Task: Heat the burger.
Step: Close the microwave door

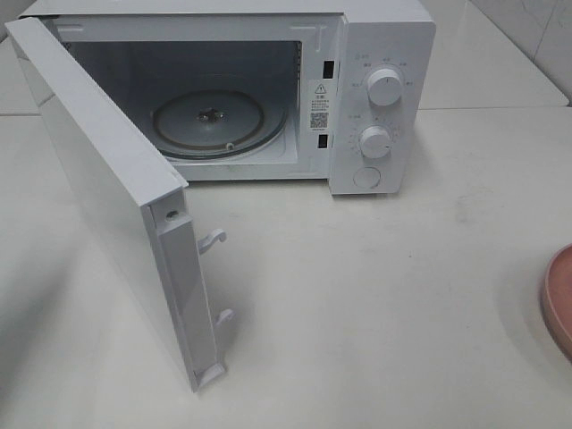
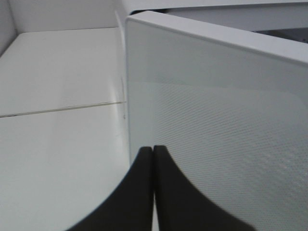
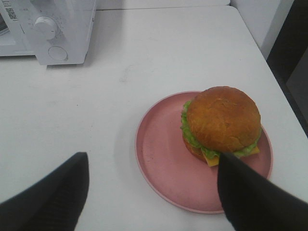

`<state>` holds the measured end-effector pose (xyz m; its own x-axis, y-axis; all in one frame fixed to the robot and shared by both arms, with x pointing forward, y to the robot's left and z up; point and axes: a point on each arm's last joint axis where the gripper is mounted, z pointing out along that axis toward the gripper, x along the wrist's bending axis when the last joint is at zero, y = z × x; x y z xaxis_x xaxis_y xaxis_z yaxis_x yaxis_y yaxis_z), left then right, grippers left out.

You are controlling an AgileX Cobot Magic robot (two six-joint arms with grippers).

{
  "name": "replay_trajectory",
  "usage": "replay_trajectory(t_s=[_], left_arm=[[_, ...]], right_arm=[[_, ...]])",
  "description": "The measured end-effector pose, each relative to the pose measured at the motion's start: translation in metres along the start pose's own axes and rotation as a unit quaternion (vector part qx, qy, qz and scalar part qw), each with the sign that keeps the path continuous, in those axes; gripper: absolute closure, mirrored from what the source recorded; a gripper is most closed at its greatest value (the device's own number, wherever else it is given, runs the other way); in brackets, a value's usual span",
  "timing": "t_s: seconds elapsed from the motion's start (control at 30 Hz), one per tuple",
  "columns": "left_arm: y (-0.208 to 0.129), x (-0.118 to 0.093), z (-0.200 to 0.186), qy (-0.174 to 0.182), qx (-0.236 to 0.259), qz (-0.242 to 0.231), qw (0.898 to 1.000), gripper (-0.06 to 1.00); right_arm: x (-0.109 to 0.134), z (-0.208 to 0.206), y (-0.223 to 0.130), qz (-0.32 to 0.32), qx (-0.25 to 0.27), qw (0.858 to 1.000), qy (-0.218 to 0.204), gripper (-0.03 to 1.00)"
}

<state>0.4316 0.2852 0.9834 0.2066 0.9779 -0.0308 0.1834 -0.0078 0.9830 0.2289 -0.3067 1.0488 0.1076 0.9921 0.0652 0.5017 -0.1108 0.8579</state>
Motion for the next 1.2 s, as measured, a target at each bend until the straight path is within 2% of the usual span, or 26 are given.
replay_trajectory(t_s=[0.03, 0.17, 0.27, 0.33, 0.43, 0.5, 0.6, 0.9, 1.2], left_arm=[[-0.004, -0.002, 0.005, -0.019, -0.002, 0.004, 1.000, 0.94], [-0.012, -0.006, 0.016, -0.044, -0.004, -0.007, 0.999, 0.94], [-0.014, -0.008, 0.018, -0.050, -0.001, -0.011, 0.999, 0.94], [-0.021, -0.021, 0.025, -0.067, 0.013, -0.015, 0.998, 0.94], [-0.023, -0.024, 0.027, -0.070, 0.015, -0.015, 0.997, 0.94], [-0.030, -0.037, 0.034, -0.074, 0.029, -0.009, 0.997, 0.94], [-0.033, -0.046, 0.039, -0.070, 0.034, -0.009, 0.997, 0.94], [-0.029, -0.069, 0.052, -0.062, 0.028, -0.008, 0.998, 0.94], [-0.024, -0.101, 0.076, -0.080, 0.023, -0.021, 0.996, 0.94]], right_arm=[[0.000, 0.000, 0.000, 0.000, 0.000, 1.000, 0.000, 0.25], [0.000, 0.000, 0.000, 0.000, 0.000, 1.000, 0.000, 0.25], [0.000, 0.000, 0.000, 0.000, 0.000, 1.000, 0.000, 0.25], [0.000, 0.000, 0.000, 0.000, 0.000, 1.000, 0.000, 0.25], [0.000, 0.000, 0.000, 0.000, 0.000, 1.000, 0.000, 0.25], [0.000, 0.000, 0.000, 0.000, 0.000, 1.000, 0.000, 0.25], [0.000, 0.000, 0.000, 0.000, 0.000, 1.000, 0.000, 0.25], [0.000, 0.000, 0.000, 0.000, 0.000, 1.000, 0.000, 0.25], [0.000, 0.000, 0.000, 0.000, 0.000, 1.000, 0.000, 0.25]])
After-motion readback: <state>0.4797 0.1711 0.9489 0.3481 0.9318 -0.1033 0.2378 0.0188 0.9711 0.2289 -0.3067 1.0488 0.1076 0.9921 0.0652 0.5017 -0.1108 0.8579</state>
